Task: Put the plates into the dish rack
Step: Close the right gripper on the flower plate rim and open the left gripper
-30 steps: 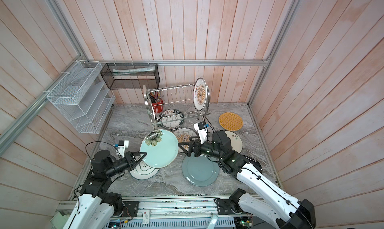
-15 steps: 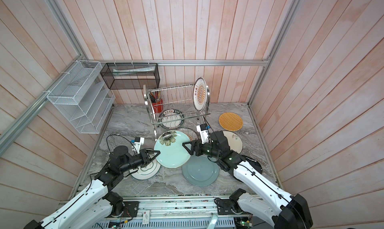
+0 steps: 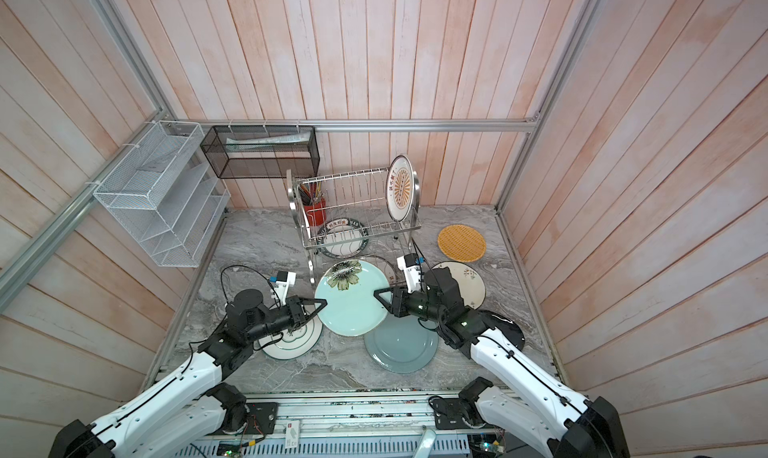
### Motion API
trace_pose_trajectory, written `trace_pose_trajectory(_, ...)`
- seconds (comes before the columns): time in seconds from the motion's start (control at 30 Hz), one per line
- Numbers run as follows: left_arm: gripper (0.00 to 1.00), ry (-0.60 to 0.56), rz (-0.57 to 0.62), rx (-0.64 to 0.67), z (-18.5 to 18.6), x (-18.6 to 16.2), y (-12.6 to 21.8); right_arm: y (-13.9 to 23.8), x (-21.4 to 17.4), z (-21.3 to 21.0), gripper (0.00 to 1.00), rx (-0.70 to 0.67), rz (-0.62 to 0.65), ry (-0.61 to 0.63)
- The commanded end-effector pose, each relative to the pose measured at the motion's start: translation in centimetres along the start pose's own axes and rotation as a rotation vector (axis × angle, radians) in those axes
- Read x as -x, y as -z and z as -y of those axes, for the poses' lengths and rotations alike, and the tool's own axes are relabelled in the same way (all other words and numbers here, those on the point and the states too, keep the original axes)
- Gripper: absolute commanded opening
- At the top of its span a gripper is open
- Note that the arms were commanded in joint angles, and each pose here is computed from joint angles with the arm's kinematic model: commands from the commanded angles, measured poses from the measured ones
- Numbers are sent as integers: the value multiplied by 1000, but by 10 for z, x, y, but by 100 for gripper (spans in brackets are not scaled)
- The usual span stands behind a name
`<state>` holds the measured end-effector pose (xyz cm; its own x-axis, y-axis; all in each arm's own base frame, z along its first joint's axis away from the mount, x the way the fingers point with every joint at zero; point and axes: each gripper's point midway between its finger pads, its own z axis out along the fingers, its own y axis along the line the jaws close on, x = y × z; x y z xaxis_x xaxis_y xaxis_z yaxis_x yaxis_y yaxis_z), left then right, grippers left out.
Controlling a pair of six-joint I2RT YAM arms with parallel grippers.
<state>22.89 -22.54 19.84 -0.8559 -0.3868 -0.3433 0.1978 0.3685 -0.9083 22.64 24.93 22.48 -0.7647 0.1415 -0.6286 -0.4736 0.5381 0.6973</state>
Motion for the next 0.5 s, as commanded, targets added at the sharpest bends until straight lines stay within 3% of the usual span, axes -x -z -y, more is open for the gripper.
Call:
trace_pose_trajectory(0.0,0,-109,78,-98,40,23,2,5,0,-19,26,78,-3,6)
trace_pose_trajectory(0.3,0,-157,83,-65,30,24,-1,4,0,-18,2,88,6,-54)
trace_pose_trajectory(0.4,3,-183,86,-63,30,24,-1,6,2,-17,0,95,35,-68)
trace_pose_trajectory(0.47,42,-203,93,-52,31,25,1,11,7,-13,0,57,69,-69)
